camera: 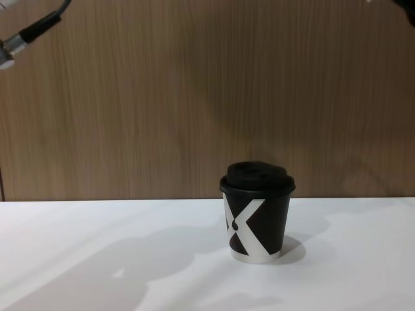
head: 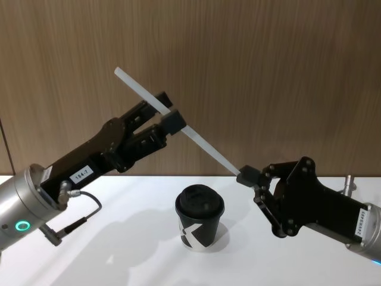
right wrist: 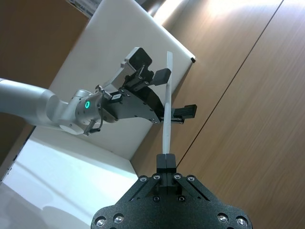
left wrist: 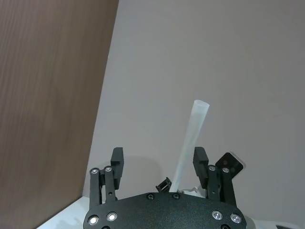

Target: Pick up the straw with one hand, pass it to the other hand, and insert it into the cup.

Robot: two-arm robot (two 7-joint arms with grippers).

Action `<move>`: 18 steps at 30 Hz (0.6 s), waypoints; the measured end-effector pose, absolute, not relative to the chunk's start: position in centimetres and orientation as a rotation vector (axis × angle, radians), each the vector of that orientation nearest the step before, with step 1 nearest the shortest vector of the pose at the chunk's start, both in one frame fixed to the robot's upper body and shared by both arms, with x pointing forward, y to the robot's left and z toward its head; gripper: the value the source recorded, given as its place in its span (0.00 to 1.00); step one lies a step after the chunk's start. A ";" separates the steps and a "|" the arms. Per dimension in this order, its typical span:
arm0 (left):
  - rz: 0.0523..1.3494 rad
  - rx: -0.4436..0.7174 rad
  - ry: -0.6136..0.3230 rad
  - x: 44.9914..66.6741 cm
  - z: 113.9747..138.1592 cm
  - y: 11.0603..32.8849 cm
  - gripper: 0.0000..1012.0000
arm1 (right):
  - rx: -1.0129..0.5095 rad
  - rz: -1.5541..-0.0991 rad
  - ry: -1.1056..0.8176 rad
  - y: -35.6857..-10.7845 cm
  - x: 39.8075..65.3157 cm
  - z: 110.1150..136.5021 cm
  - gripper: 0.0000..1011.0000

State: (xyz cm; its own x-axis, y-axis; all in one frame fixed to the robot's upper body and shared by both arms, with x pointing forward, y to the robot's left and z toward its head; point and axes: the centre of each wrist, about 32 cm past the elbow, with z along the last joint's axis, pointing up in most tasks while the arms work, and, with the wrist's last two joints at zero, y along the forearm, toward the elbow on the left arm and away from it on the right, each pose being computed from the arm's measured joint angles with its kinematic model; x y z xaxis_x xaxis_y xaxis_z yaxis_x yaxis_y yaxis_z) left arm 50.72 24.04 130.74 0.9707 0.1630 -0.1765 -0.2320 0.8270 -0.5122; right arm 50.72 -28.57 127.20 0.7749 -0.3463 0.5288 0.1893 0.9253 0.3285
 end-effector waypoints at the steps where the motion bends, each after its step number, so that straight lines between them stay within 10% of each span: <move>1: 0.211 -0.560 0.128 50.7 130.7 24.0 0.92 | 0.265 -0.294 -0.620 -28.6 50.7 127.2 0.00; 18: 0.223 -0.564 0.138 50.8 130.8 23.8 0.41 | 0.265 -0.294 -0.620 -28.6 50.7 127.2 0.00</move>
State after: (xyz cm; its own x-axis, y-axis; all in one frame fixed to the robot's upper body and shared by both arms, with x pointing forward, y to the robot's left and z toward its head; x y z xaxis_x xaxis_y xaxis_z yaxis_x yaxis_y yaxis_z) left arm 50.84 23.77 130.76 0.9668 0.1711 -0.1897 -0.2462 0.8218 -0.5139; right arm 50.72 -28.57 127.20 0.7750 -0.3462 0.5287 0.1893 0.9253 0.3285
